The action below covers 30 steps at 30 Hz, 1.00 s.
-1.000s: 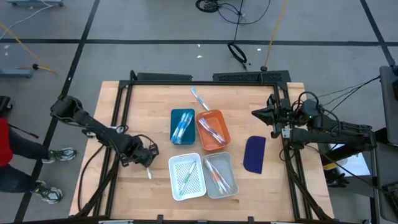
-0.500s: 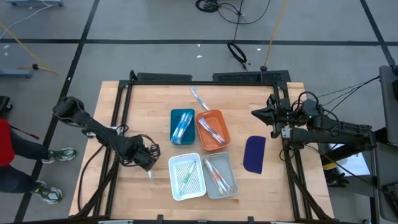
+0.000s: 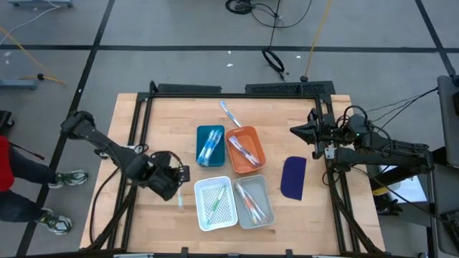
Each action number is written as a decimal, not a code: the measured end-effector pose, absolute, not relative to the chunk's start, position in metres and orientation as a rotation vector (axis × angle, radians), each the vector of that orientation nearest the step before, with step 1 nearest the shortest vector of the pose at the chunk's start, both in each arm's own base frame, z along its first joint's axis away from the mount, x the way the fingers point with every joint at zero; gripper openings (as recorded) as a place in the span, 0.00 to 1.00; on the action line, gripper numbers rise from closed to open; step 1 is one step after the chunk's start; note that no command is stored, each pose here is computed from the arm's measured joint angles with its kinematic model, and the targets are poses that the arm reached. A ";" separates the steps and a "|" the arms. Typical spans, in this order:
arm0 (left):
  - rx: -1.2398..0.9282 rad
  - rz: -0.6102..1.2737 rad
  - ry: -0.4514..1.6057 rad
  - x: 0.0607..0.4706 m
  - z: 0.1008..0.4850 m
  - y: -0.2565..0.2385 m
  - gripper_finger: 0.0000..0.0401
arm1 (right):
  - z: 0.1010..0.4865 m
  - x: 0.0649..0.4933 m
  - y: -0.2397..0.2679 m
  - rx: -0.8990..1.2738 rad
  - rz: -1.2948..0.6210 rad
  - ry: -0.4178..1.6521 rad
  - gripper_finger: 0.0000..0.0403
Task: Pick & Place Toothbrushes
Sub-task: Put the green toothbrush into the white bin
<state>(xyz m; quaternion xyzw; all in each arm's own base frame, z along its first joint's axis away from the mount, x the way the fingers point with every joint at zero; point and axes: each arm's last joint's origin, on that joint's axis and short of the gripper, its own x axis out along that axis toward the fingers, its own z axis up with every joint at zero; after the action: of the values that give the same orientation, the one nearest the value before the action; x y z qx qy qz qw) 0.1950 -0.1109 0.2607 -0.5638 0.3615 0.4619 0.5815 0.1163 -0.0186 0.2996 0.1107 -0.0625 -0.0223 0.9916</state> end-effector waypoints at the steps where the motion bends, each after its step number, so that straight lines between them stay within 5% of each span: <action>1: -1.318 1.032 0.797 0.199 0.270 -0.112 0.02 | 0.300 0.116 -0.019 0.222 -0.045 -0.125 0.00; 11: -1.177 0.653 0.680 0.265 0.316 -0.113 0.02 | 0.300 0.116 -0.019 0.222 -0.044 -0.125 0.00; 30: -1.152 0.503 1.087 0.358 0.238 -0.119 0.02 | 0.299 0.116 -0.018 0.229 -0.040 -0.123 0.00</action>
<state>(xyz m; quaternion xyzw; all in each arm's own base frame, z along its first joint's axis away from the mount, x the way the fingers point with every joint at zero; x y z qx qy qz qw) 0.3576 -0.1187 0.2379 -0.5121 0.4830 0.2236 0.6741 0.1163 -0.0184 0.2994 0.1142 -0.0615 -0.0200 0.9914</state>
